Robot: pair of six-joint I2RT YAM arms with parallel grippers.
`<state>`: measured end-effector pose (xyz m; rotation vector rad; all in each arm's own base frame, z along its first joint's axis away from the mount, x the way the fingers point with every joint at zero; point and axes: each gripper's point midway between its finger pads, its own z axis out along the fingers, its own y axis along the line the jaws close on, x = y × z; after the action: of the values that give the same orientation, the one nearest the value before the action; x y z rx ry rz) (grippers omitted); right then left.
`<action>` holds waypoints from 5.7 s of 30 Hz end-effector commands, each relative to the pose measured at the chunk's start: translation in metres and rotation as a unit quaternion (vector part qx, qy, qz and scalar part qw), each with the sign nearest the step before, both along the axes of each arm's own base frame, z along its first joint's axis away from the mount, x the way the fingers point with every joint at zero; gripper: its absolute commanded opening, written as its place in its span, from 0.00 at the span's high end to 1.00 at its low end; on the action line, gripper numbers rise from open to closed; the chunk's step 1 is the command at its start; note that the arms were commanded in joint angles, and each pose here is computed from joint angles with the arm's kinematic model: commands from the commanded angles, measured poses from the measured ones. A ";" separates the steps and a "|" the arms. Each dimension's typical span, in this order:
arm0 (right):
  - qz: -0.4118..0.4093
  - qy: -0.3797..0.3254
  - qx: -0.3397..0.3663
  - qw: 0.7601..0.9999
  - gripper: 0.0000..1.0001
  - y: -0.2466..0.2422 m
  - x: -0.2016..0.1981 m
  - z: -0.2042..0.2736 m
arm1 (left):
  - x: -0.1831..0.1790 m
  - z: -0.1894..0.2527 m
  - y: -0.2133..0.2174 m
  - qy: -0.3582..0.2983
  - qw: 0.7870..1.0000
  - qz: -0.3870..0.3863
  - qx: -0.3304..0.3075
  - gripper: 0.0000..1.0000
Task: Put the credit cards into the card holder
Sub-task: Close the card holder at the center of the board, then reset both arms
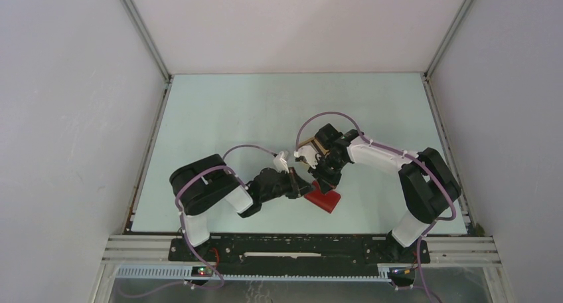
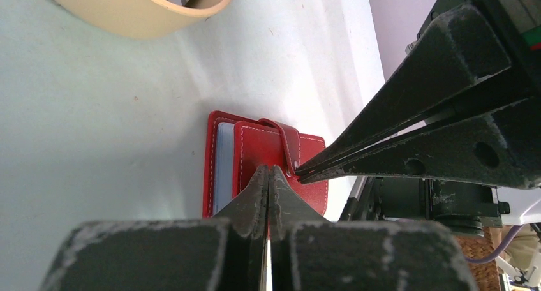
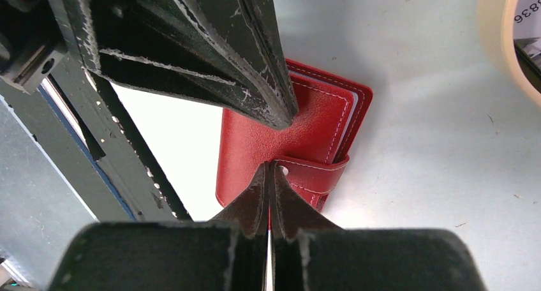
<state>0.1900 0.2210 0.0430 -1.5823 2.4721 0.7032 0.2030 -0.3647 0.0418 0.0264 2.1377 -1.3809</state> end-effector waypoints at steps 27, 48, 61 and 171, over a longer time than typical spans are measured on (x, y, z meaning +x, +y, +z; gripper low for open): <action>0.011 0.014 0.009 1.000 0.65 0.004 -0.008 -0.001 | -0.012 0.033 0.020 -0.050 0.998 0.014 -0.033 1.00; 0.034 -0.160 0.220 0.962 0.48 -0.023 -0.013 0.143 | -0.033 0.073 0.033 -0.190 0.971 0.000 0.146 0.82; 0.026 -0.222 0.290 0.931 0.47 -0.041 -0.026 0.183 | -0.027 0.121 0.063 -0.276 0.945 0.023 0.176 0.64; -0.415 -0.366 0.354 0.754 0.00 -0.135 0.028 0.315 | -0.020 0.256 0.182 -0.303 0.932 0.140 0.139 0.00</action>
<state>0.2178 0.0876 0.3386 -0.3292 1.7095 0.5545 0.1841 -0.1853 0.2859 0.1986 1.7390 -0.7633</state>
